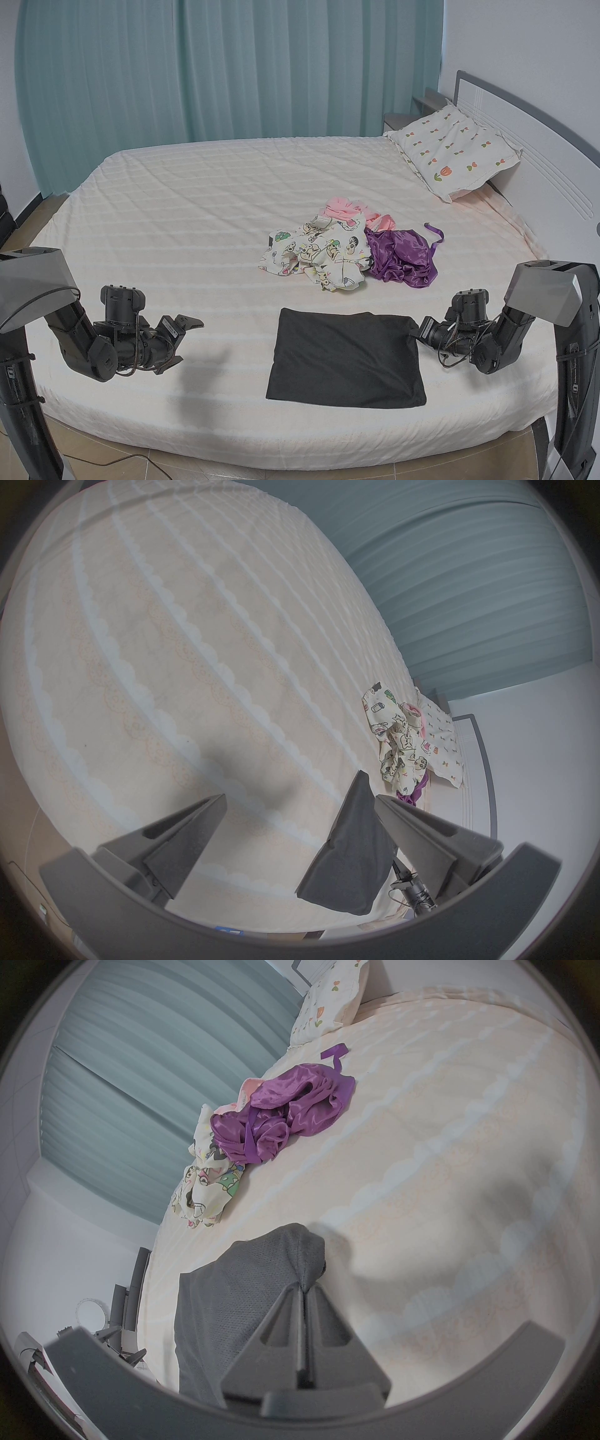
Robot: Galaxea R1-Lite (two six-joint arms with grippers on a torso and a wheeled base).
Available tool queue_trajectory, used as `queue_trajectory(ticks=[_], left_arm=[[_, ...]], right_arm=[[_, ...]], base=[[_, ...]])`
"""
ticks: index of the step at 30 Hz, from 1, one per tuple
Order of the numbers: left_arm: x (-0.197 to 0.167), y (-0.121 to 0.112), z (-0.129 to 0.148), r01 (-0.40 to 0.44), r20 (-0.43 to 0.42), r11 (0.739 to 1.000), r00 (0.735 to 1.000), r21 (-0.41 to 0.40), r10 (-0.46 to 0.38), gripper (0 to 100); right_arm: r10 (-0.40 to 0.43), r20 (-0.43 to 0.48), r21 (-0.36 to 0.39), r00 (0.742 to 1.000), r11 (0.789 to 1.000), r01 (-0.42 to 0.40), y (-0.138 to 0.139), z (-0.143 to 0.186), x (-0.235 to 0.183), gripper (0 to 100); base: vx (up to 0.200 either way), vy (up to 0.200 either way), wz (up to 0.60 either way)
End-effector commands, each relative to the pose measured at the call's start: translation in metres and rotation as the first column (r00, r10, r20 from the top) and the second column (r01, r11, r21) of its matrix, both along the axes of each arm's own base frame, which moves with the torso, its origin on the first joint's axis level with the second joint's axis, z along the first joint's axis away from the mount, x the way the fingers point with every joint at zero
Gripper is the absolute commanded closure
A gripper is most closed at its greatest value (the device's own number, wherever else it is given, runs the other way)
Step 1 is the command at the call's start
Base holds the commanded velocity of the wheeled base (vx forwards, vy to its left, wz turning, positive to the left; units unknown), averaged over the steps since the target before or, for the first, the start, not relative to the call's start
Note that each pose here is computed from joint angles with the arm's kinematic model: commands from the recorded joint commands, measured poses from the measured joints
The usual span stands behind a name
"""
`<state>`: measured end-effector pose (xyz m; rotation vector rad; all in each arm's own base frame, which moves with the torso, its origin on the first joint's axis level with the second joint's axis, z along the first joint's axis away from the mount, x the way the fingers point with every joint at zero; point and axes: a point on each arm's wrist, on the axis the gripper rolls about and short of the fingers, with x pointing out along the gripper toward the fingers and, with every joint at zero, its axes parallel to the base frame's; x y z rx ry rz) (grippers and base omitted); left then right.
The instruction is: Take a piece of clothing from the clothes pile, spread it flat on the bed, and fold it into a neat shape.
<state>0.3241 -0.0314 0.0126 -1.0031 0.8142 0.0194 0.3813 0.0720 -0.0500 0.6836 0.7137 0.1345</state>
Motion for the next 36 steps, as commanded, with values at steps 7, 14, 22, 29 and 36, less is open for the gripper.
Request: queue_trajectory(ticks=[7, 14, 22, 29, 36], left_arm=[[0.0, 0.0, 0.0, 0.0, -0.001, 1.0, 1.0, 0.0, 0.0, 0], [0.0, 0.0, 0.0, 0.0, -0.001, 1.0, 1.0, 0.0, 0.0, 0], [0.0, 0.0, 0.0, 0.0, -0.001, 1.0, 1.0, 0.0, 0.0, 0], [0.0, 0.0, 0.0, 0.0, -0.001, 1.0, 1.0, 0.0, 0.0, 0], [0.0, 0.0, 0.0, 0.0, 0.0, 1.0, 1.0, 0.0, 0.0, 0]], right_arm=[[-0.024, 0.041, 0.008, 0.999, 1.0, 0.024, -0.01, 0.002, 0.003, 100], [-0.024, 0.037, 0.004, 0.999, 1.0, 0.024, -0.011, 0.001, 0.003, 100], [-0.03, 0.039, 0.0, 0.999, 1.0, 0.03, -0.014, 0.002, 0.002, 0], [-0.006, 0.054, -0.012, 0.999, 1.0, 0.007, -0.011, -0.001, -0.002, 0], [-0.037, 0.125, -0.001, 0.991, 0.999, 0.038, -0.023, 0.032, -0.001, 0]], base=[[0.0, 0.0, 0.0], [0.0, 0.0, 0.0], [0.0, 0.0, 0.0], [0.0, 0.0, 0.0], [0.0, 0.0, 0.0]])
